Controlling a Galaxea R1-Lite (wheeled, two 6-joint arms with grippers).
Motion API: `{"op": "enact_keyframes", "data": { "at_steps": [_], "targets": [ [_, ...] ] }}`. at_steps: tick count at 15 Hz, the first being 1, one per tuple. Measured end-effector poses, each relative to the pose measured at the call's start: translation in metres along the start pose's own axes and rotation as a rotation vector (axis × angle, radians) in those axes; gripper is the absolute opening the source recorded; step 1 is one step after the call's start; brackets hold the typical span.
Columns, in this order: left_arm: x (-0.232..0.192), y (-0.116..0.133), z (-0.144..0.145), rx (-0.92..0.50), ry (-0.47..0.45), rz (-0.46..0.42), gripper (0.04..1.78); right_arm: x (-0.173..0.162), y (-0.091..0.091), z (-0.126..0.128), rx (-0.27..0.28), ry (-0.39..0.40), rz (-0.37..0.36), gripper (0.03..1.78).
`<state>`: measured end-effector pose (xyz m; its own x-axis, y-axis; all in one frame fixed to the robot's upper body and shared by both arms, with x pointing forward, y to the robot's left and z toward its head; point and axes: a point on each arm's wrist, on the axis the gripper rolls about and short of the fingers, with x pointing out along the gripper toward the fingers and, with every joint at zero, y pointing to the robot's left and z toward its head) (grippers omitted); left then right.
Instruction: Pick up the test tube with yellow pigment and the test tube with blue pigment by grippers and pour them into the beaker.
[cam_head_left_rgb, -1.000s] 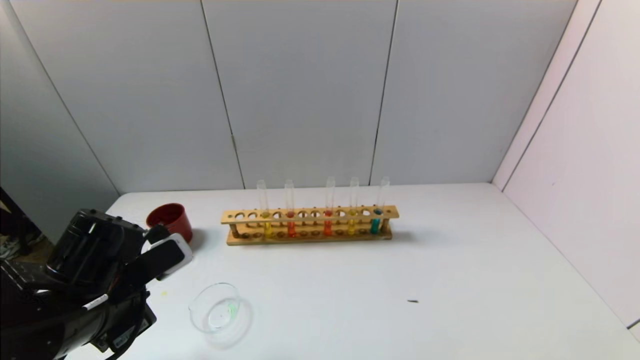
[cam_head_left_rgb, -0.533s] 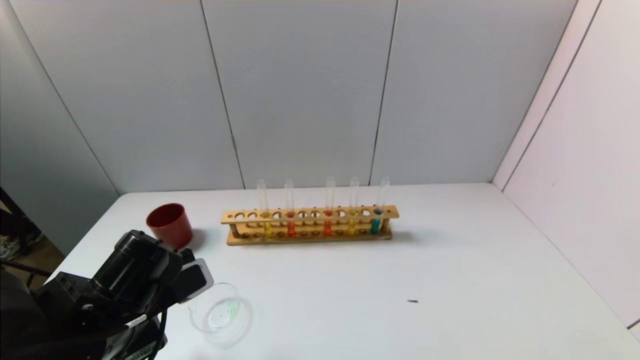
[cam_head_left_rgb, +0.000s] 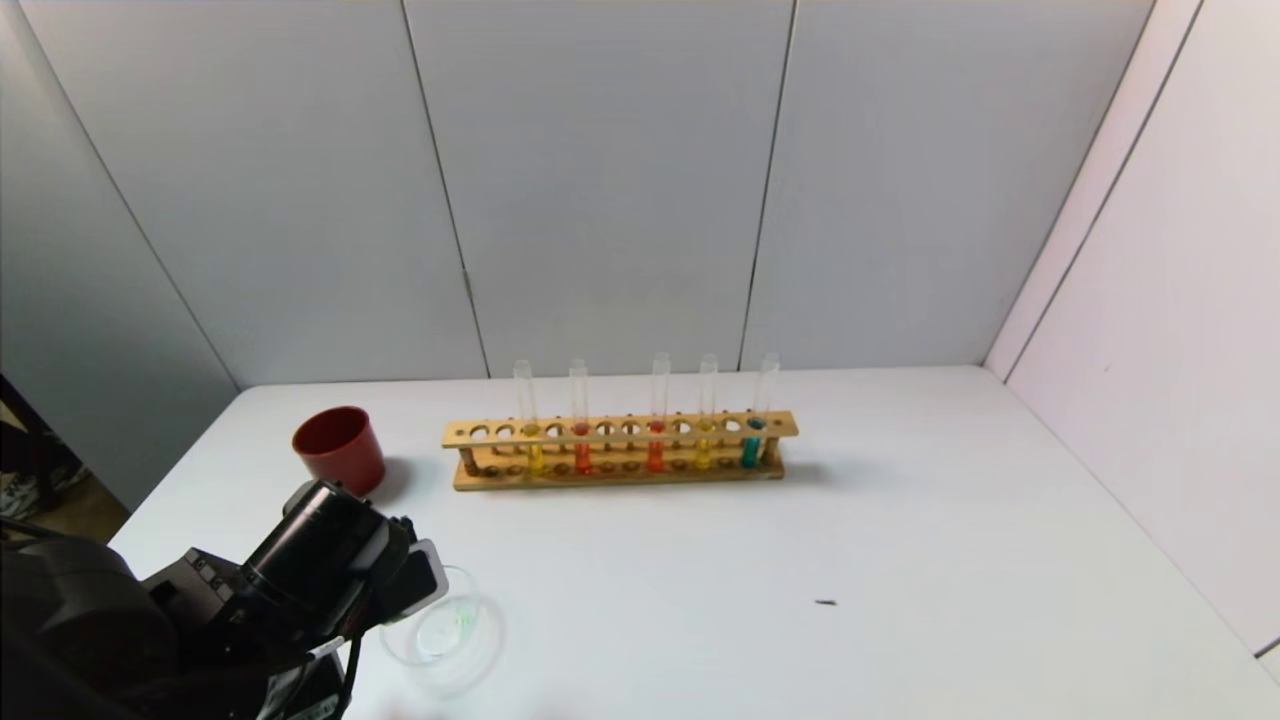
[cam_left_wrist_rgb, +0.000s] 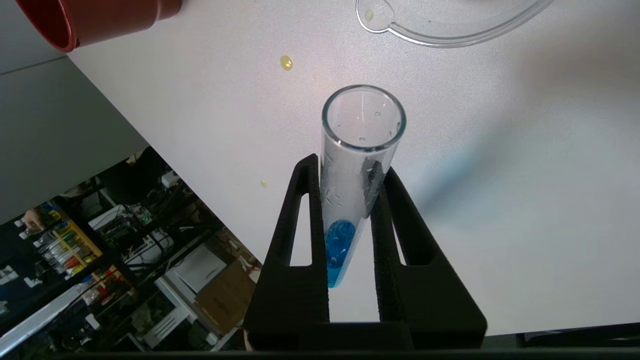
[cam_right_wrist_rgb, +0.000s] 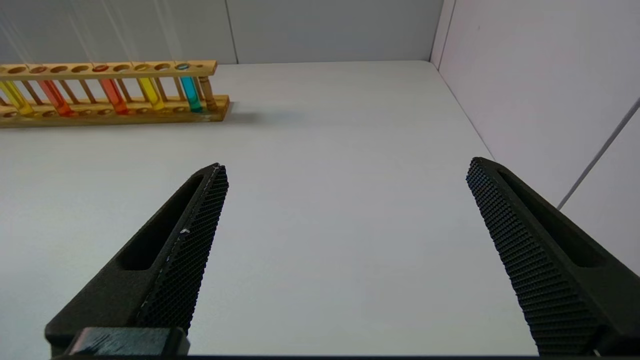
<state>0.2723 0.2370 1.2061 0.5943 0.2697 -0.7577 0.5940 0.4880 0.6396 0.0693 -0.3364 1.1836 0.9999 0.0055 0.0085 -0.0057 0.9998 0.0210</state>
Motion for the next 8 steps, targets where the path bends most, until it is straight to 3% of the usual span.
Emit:
{"op": "enact_keyframes", "data": {
  "at_steps": [8],
  "targets": [
    [0.01, 0.007, 0.021, 0.089, 0.127, 0.002, 0.3, 0.0, 0.0, 0.0, 0.0, 0.0, 0.0, 1.74]
  ]
}}
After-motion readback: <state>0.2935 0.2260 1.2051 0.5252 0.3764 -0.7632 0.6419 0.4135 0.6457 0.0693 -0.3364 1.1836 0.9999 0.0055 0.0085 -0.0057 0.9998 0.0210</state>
